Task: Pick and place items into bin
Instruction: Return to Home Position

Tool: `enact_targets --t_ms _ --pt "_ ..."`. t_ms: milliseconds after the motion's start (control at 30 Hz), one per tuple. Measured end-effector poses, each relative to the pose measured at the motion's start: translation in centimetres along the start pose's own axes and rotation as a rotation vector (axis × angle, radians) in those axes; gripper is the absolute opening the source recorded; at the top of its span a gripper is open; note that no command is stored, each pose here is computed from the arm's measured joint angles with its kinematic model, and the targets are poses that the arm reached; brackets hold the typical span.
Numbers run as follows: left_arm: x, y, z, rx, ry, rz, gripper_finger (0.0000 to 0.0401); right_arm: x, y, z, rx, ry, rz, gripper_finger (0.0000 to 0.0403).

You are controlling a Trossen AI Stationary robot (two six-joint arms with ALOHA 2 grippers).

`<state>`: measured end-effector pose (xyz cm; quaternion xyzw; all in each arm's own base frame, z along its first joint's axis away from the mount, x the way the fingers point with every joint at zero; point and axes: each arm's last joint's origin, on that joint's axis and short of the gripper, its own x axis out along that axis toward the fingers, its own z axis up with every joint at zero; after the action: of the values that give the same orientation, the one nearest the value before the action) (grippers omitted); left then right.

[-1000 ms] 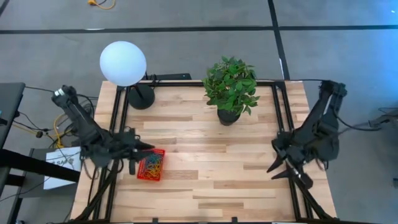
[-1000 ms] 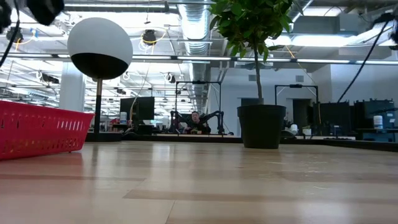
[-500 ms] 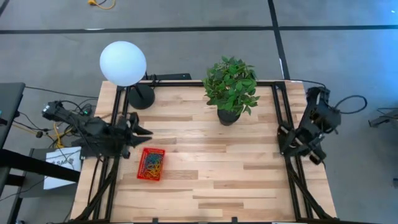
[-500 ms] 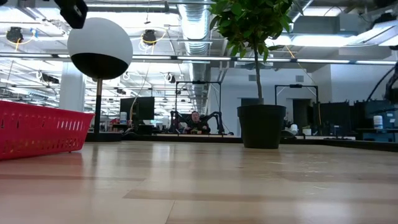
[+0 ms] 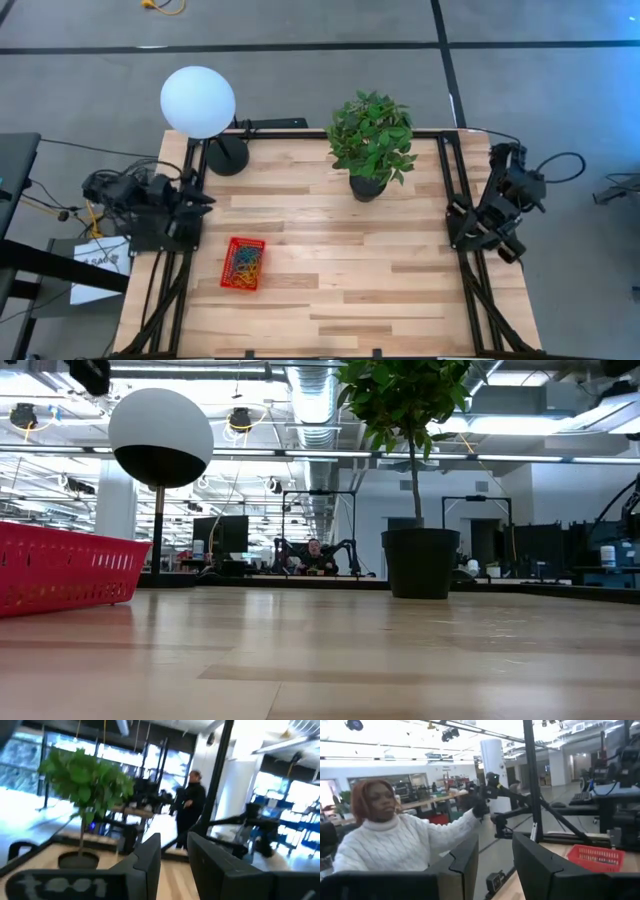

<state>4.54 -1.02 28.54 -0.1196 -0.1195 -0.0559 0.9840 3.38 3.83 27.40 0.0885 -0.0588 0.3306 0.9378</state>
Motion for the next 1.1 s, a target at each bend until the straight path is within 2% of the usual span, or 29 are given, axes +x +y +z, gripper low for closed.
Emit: enact_targets --t_ms 200,333,467,633,800,867,1000,1100 --pt "1.0 0.2 -3.3 0.007 0.025 0.028 0.0087 0.5 0.2 -1.0 -0.022 -0.027 0.016 0.0113" --pt "1.6 0.2 -5.5 -0.029 -0.045 -0.007 0.0087 1.0 0.4 -2.1 -0.027 -0.041 0.026 0.0113" --pt "1.9 0.5 -8.0 -0.044 -0.055 -0.009 0.0087 1.4 0.5 -3.1 -0.049 -0.079 0.021 0.0113" --pt "1.9 0.8 -8.4 -0.029 -0.096 0.041 0.0087 1.8 0.5 -4.6 -0.075 -0.108 0.001 0.0113" --pt "1.9 1.3 -7.8 -0.012 -0.158 0.12 0.0087 2.1 -0.1 -6.1 -0.029 -0.101 -0.143 0.0113" --pt "2.0 1.5 -7.9 -0.003 -0.151 0.12 0.0087 2.3 -0.3 -6.6 -0.001 -0.119 -0.14 0.0113" --pt "2.1 1.7 -8.5 -0.004 -0.106 0.1 0.0087 2.6 -0.5 -8.0 -0.015 -0.135 -0.06 0.0113" --pt "2.1 2.1 -8.5 0.001 -0.11 0.127 0.0087 2.7 -1.0 -8.4 -0.027 -0.146 -0.098 0.0113"
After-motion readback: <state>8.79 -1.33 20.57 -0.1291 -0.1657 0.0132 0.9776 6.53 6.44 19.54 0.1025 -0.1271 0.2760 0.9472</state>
